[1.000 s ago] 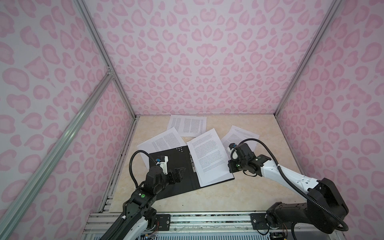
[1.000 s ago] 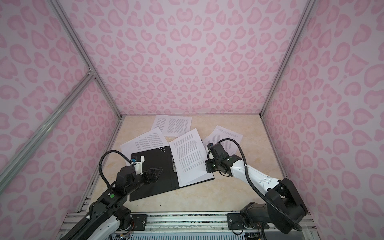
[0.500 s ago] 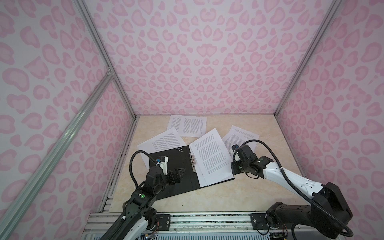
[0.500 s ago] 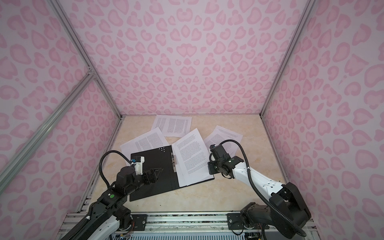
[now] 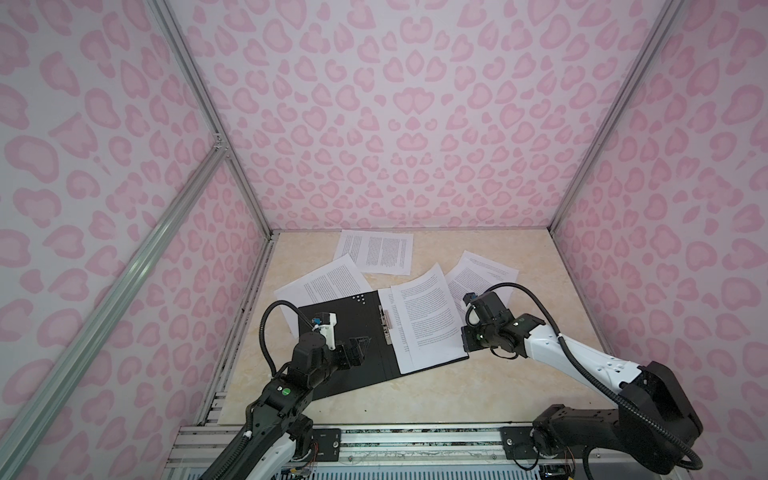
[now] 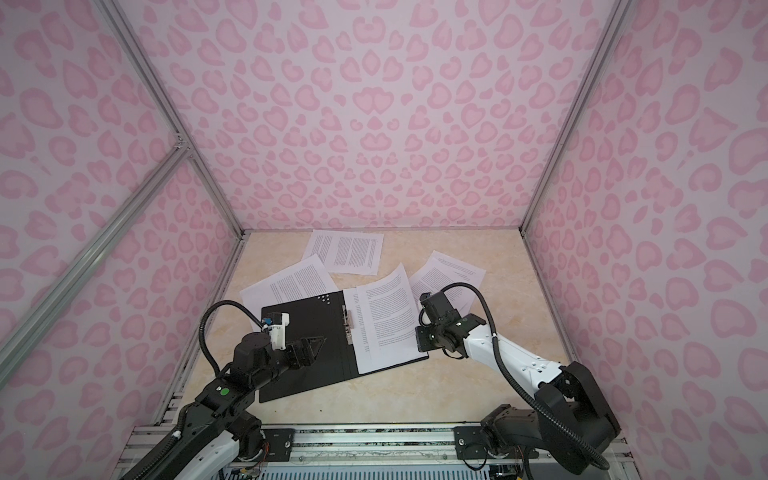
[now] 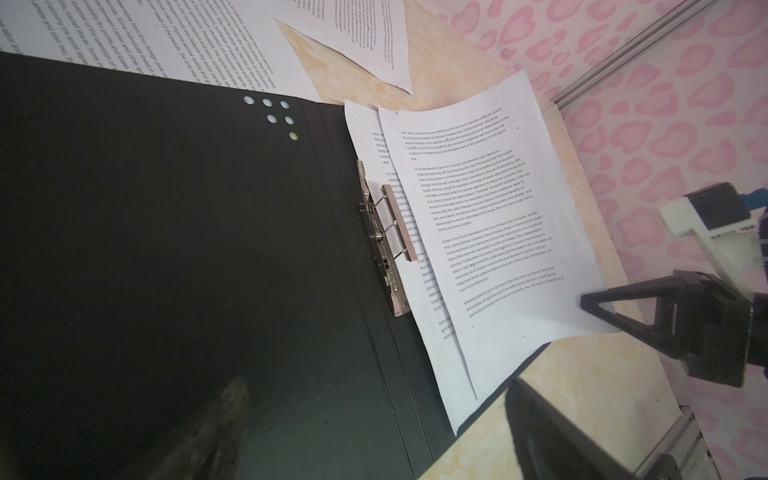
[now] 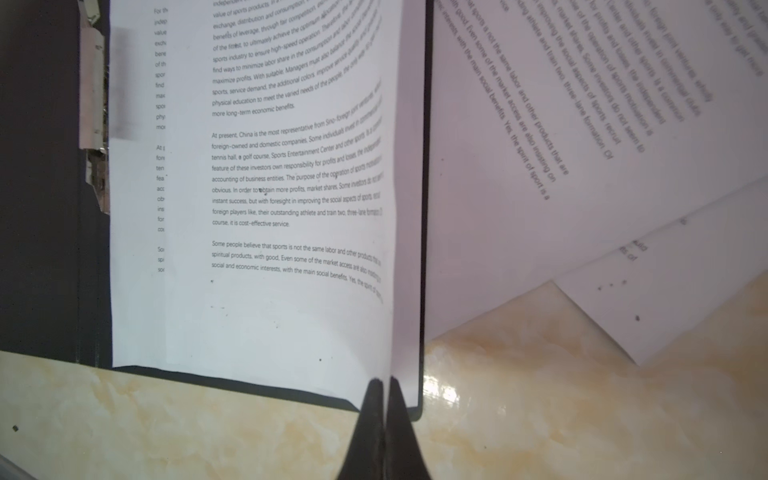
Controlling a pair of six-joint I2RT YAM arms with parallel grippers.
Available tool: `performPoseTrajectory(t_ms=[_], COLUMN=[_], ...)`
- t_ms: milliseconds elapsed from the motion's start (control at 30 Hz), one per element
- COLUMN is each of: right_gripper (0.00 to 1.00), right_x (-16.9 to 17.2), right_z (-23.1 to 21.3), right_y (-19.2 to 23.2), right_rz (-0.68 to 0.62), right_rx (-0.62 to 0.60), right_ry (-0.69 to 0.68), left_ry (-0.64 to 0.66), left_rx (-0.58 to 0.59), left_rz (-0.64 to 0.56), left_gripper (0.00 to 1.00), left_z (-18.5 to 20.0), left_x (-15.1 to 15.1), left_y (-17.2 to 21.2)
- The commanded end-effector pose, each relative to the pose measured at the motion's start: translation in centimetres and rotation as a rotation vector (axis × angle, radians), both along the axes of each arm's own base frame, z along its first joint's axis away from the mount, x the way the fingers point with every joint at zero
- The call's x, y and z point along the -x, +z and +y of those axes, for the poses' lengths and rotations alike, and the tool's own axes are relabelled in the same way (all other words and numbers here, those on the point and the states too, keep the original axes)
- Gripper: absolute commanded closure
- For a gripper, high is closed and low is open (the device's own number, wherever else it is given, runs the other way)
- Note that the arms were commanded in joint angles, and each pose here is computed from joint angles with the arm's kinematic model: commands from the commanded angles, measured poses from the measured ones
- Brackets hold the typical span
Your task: Put the files into the folder
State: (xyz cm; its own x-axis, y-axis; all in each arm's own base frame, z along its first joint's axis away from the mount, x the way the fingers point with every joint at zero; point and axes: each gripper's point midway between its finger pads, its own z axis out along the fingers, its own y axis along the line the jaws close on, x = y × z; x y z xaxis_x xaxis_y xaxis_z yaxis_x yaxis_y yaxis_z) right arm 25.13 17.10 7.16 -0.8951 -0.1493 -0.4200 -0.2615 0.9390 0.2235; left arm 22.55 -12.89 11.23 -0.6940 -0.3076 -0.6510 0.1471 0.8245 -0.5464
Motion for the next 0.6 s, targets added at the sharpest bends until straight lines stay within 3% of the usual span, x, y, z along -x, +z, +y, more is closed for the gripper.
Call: performPoseTrajectory(t_ms=[0,567], right_gripper=[1.00,1.00], right_x=[0.2,1.0], right_z=[1.0,3.3], right_y=[0.2,0.4], right_rz=[0.000,-0.009], right_rx=[-0.053,-0.039], right_ry=[0.019,0.160], left_ry=[-0.003,0.000], left_rx=[0.000,-0.009], left_rz=[-0.021,-0.015], left_gripper=[0.02,0.02], left_z=[-0.1,0.0], left_x=[-0.3,-0.4], left_y=[0.7,0.5])
